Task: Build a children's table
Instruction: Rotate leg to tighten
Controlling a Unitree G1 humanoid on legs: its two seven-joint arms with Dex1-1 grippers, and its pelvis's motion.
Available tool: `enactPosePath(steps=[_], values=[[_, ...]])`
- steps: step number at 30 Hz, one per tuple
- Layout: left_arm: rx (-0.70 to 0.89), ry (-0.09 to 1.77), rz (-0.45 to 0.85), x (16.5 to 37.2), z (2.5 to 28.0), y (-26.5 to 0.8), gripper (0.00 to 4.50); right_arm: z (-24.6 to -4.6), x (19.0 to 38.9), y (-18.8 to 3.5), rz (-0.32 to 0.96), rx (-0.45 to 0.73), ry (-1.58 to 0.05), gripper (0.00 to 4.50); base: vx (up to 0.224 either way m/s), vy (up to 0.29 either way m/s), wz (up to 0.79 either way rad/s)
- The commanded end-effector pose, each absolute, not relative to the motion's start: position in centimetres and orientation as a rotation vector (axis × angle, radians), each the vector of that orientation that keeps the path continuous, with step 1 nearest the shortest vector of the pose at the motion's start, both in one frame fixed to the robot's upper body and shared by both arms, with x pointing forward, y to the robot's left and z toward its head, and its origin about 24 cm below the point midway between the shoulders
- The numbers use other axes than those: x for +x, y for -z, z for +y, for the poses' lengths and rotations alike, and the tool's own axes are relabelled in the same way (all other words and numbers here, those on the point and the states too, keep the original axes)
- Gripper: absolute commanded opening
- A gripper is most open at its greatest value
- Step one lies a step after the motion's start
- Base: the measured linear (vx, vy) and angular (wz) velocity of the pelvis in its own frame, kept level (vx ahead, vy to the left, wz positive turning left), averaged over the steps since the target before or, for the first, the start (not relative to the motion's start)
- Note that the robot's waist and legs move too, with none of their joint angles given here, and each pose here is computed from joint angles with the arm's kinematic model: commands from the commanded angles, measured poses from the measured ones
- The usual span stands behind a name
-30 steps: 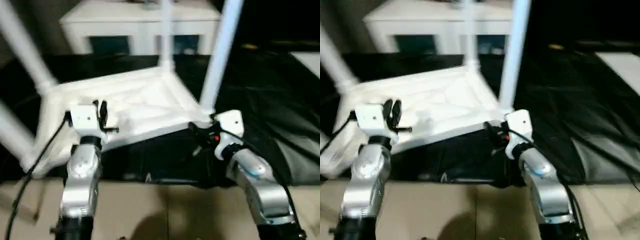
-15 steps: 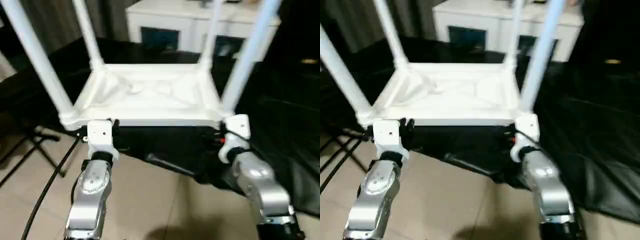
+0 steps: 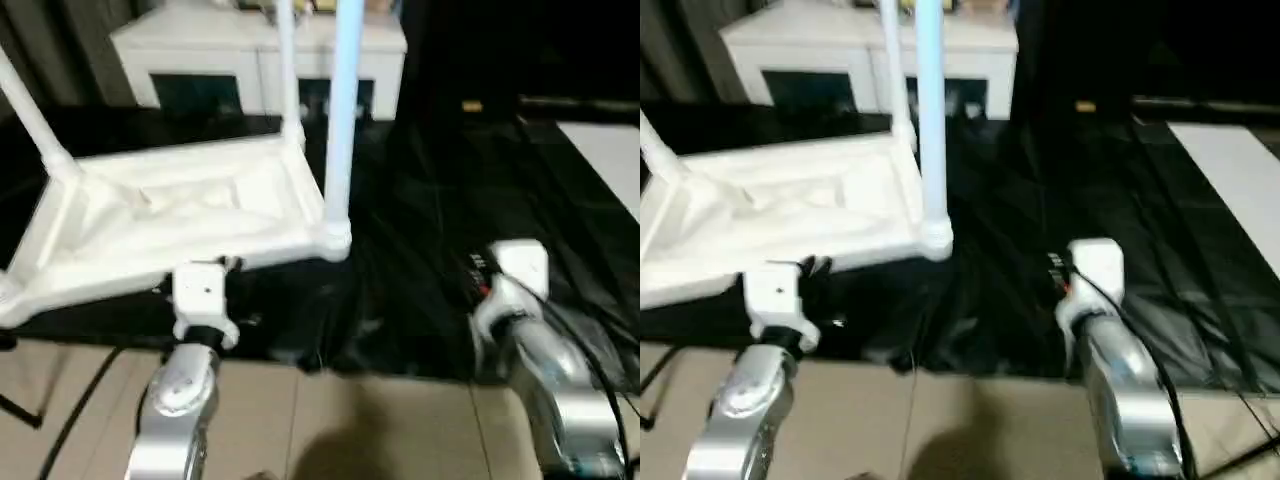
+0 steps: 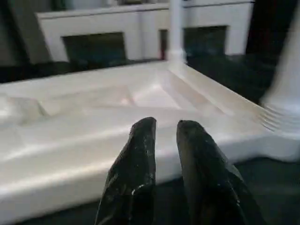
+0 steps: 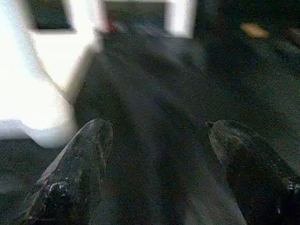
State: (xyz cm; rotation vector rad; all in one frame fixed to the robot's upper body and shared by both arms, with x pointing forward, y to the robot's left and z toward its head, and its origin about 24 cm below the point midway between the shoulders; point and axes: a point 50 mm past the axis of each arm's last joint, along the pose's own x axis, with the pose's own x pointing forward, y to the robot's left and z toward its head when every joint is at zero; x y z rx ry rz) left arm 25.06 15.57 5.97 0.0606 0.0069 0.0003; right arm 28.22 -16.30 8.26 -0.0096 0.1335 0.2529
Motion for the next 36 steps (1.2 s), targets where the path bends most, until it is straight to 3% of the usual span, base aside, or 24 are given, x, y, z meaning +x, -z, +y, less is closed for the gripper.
enactPosePath(steps=[1, 4, 9, 13, 16, 17, 24, 27, 36], values=[[0.076, -0.036, -0.006, 25.2, 16.1, -6.4, 0.96, -15.1, 28.4, -8.4, 0.137, -0.021, -0.351, 3.66, 0.275, 0.068, -0.26], [0.078, -0.036, -0.008, 25.2, 16.2, -6.5, 0.96, -14.8, 28.4, -8.2, 0.145, -0.054, -0.380, 3.66, 0.298, 0.060, -0.12], [0.101, -0.012, -0.022, 25.5, 16.6, -7.1, 0.96, -14.0, 28.0, -7.7, 0.167, 0.002, -0.394, 3.66, 0.198, -0.038, -0.05], [0.037, 0.104, -0.015, 25.9, 16.3, -7.2, 0.96, -13.9, 27.8, -7.7, 0.163, -0.013, -0.410, 3.66, 0.166, -0.151, 0.06], [0.027, 0.397, 0.003, 25.7, 15.3, -7.5, 1.14, -14.2, 27.9, -7.7, 0.164, -0.011, -0.417, 3.66, 0.096, -0.048, 0.04], [0.051, 0.495, 0.013, 25.7, 15.2, -7.6, 1.42, -14.3, 27.9, -7.7, 0.164, -0.005, -0.427, 3.66, 0.000, 0.000, 0.00], [0.164, 0.681, 0.099, 26.8, 16.4, -7.9, 1.92, -14.6, 27.9, -8.1, 0.158, -0.029, -0.506, 3.66, -0.020, 0.004, 0.02], [0.295, 0.767, 0.160, 28.0, 17.1, -7.9, 2.25, -14.7, 27.9, -8.1, 0.173, -0.082, -0.599, 3.66, -0.074, -0.001, 0.02], [0.403, 1.031, 0.397, 29.7, 18.4, -7.0, 2.25, -15.2, 27.9, -7.7, 0.237, -0.164, -0.784, 3.66, -0.020, -0.004, -0.01]])
